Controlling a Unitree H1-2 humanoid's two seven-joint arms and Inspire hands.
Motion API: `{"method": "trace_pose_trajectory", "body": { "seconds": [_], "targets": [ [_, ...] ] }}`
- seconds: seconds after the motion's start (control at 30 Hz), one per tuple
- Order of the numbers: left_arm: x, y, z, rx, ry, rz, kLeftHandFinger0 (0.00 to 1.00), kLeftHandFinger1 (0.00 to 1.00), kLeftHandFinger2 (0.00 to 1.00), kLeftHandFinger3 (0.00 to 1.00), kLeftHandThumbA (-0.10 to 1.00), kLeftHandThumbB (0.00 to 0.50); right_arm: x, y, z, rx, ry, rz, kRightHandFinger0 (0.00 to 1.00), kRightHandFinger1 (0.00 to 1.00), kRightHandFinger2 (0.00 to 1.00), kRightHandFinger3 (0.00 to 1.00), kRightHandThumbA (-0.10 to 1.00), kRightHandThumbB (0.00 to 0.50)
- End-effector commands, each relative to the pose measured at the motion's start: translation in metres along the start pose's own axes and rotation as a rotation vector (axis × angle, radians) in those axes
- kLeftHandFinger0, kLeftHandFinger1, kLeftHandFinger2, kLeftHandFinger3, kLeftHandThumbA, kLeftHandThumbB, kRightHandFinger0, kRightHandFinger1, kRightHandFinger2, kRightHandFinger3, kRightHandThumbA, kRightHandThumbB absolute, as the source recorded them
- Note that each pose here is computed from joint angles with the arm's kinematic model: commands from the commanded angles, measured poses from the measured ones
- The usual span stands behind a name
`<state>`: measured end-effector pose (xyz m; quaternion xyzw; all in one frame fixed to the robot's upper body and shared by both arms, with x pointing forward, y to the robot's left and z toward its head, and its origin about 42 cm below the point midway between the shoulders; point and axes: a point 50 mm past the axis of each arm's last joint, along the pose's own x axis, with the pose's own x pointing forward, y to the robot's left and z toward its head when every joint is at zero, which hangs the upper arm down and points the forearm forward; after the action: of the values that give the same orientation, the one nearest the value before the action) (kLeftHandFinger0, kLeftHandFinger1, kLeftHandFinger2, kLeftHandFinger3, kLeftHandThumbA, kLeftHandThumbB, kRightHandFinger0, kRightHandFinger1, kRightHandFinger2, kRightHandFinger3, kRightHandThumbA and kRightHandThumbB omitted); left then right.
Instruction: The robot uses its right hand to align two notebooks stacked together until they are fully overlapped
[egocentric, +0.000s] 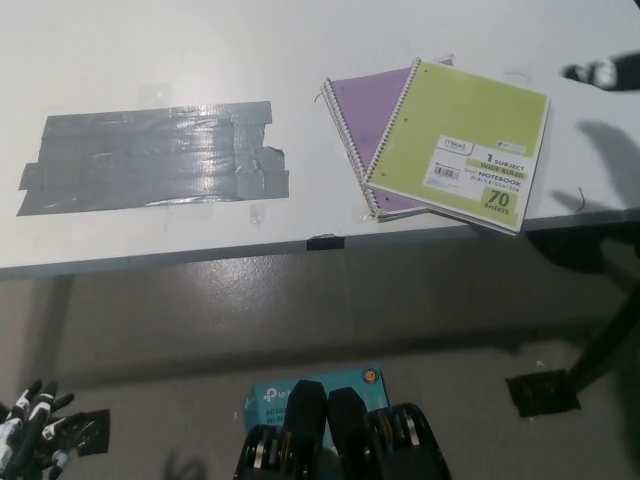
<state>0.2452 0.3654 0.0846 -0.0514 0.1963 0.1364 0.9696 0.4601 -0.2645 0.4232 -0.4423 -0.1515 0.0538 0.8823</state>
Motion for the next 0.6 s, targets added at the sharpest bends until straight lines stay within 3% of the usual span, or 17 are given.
{"method": "trace_pose_trajectory", "body": {
  "seconds": [0.0,0.13,0.2,0.23,0.43,0.57],
  "targets": [
    [-0.004,-0.004,0.006,0.012,-0.015,0.009,0.68,0.72,0.8,0.97,0.66,0.011,0.05,-0.03,0.047,-0.212,0.081,-0.03,1.0,1.0,1.0,1.0,1.0,0.348],
    [-0.006,-0.002,0.001,0.011,-0.001,0.022,0.71,0.73,0.82,0.97,0.67,0.0,0.074,-0.012,0.051,-0.229,0.125,0.002,1.0,1.0,1.0,1.0,1.0,0.326],
    [-0.008,-0.005,-0.003,0.007,0.001,0.018,0.7,0.71,0.79,0.95,0.68,0.015,0.083,0.0,0.05,-0.236,0.156,0.031,1.0,1.0,1.0,1.0,1.0,0.293],
    [-0.009,-0.007,-0.004,0.022,0.001,0.006,0.65,0.69,0.79,0.93,0.7,0.033,0.093,0.011,0.046,-0.247,0.196,0.049,1.0,1.0,1.0,1.0,1.0,0.281],
    [-0.011,-0.013,-0.01,0.036,0.008,-0.023,0.64,0.7,0.8,0.95,0.72,0.074,0.104,0.057,0.014,-0.206,0.312,0.09,1.0,1.0,1.0,1.0,1.0,0.264],
    [-0.011,-0.014,-0.011,0.074,0.013,-0.021,0.65,0.7,0.8,0.95,0.74,0.053,0.102,0.08,0.002,-0.158,0.356,0.087,1.0,1.0,1.0,1.0,1.0,0.245]
  ]
}}
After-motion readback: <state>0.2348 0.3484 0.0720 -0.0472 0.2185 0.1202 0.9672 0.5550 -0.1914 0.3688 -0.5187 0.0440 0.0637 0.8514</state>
